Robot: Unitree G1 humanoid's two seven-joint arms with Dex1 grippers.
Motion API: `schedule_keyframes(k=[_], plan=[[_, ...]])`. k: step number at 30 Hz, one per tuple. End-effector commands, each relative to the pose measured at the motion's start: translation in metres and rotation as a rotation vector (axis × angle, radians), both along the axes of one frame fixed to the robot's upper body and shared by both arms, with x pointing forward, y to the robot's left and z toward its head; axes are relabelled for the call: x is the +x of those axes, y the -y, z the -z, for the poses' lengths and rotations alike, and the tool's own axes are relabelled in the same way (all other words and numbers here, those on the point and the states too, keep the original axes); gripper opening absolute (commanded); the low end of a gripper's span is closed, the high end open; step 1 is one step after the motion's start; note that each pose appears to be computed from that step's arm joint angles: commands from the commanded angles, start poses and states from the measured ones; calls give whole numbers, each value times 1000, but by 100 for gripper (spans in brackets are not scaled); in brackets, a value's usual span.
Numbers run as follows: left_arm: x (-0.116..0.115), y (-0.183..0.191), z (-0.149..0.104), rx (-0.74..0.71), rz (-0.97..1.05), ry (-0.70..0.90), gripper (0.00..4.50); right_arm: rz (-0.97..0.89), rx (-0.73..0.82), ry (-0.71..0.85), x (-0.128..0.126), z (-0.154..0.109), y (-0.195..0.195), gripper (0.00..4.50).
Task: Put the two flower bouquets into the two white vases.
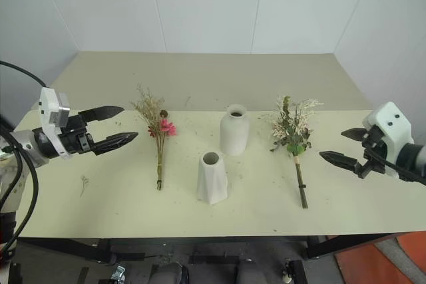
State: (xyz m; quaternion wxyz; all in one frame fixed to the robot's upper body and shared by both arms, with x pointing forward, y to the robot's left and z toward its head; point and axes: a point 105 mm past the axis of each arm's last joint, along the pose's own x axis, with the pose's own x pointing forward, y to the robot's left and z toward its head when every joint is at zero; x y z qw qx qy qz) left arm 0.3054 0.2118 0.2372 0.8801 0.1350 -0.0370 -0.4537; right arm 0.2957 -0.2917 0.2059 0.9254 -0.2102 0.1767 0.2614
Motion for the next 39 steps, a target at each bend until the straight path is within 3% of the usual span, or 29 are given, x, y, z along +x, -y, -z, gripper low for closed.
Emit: schedule_keyframes(k=[1, 9, 15, 30, 33, 39], plan=[[-2, 4, -19, 27, 61, 60, 450, 76, 1, -43, 5, -10, -1, 448], [-3, 21, -20, 52, 206, 28, 450, 236, 69, -366, 12, 8, -4, 448], [0, 27, -21, 56, 266, 13, 450, 321, 103, -520, 30, 19, -9, 448], [0, 36, -26, 75, 331, 23, 450, 342, 56, -701, 66, 56, -33, 448], [-1, 36, -25, 75, 328, 24, 450, 357, 41, -701, 73, 61, -33, 389], [-1, 37, -26, 76, 322, 30, 450, 343, 53, -672, 82, 59, -35, 175]])
